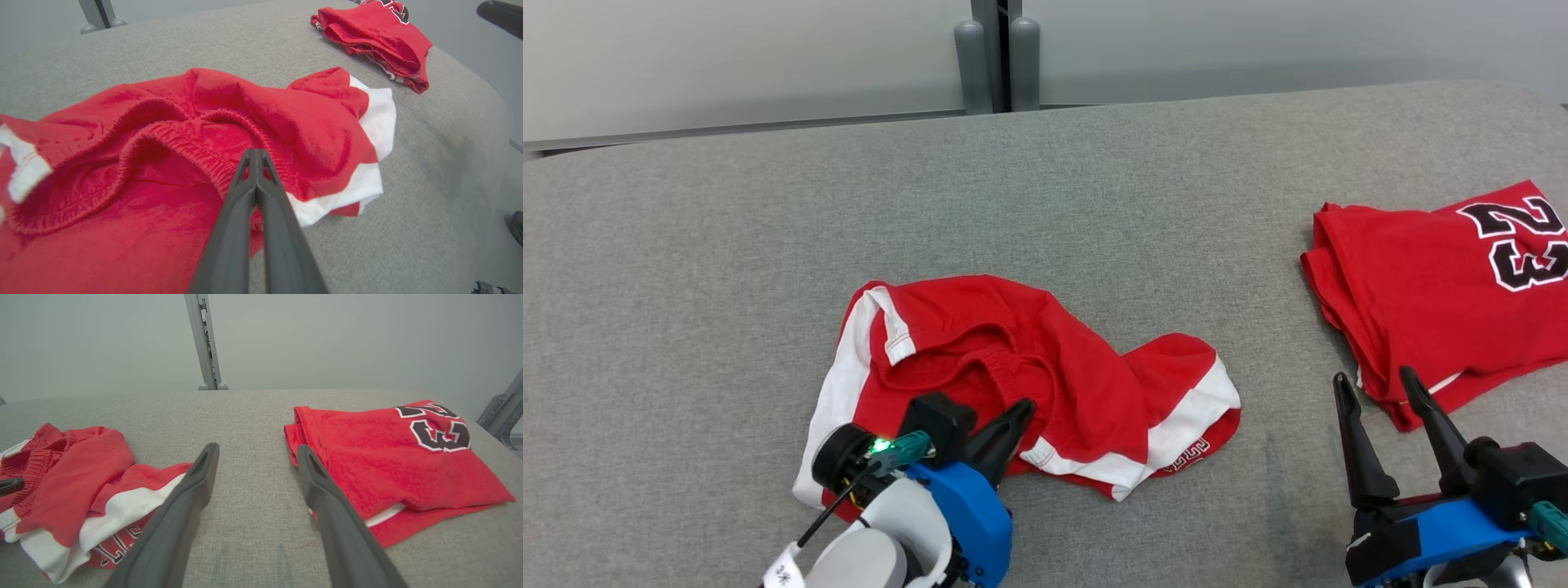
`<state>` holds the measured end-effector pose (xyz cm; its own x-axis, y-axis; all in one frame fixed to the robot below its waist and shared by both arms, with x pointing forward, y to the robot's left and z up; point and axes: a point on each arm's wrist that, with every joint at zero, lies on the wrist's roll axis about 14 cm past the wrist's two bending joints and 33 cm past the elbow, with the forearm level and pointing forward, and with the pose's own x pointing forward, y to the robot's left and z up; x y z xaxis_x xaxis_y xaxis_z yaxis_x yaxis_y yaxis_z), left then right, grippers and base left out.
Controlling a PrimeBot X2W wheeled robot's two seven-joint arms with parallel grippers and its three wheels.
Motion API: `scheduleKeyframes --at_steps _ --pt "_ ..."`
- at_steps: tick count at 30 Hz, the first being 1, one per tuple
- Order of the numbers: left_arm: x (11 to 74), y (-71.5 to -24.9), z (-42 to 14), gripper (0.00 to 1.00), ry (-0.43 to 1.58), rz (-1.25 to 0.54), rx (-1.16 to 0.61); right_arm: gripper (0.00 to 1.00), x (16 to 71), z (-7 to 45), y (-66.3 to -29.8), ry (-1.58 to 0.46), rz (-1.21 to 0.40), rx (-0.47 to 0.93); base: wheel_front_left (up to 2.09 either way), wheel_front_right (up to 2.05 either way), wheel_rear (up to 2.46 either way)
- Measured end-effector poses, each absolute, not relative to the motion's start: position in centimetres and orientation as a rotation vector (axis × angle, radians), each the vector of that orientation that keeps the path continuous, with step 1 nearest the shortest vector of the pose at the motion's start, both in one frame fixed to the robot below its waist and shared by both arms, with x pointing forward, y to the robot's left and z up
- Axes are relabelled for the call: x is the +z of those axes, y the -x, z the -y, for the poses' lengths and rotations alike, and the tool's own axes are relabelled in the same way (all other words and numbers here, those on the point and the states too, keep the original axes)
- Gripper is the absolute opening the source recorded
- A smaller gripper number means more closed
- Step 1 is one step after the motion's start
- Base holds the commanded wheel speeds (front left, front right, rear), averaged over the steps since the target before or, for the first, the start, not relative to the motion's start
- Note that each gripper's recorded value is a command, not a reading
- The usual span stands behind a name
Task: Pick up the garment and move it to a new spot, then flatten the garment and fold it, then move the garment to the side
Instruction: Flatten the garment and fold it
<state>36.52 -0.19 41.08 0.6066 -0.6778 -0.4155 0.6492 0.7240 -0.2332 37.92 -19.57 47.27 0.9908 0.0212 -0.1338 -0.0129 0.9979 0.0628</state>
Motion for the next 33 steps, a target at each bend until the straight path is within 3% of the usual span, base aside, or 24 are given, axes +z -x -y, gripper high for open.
scheduleKeyframes --at_steps 21,22,24,33 --pt "46.3 -39.2 -10.4 0.00 0.103 -0.258 -0.358 1.00 48.9 17.6 -38.8 -0.068 -0.084 0.079 0.00 0.00 0.00" --pt "46.8 -39.3 -11.1 0.05 0.111 -0.232 -0.326 1.00 49.1 17.5 -38.8 -0.068 -0.078 0.082 0.00 0.00 0.00" --pt "47.5 -39.4 -12.4 1.00 0.118 -0.191 -0.276 1.00 49.6 17.4 -38.8 -0.064 -0.065 0.087 0.00 0.00 0.00" --pt "50.1 -38.2 -18.0 1.00 0.147 -0.013 -0.073 1.00 51.2 17.1 -38.2 -0.050 -0.032 0.099 0.00 0.00 0.00"
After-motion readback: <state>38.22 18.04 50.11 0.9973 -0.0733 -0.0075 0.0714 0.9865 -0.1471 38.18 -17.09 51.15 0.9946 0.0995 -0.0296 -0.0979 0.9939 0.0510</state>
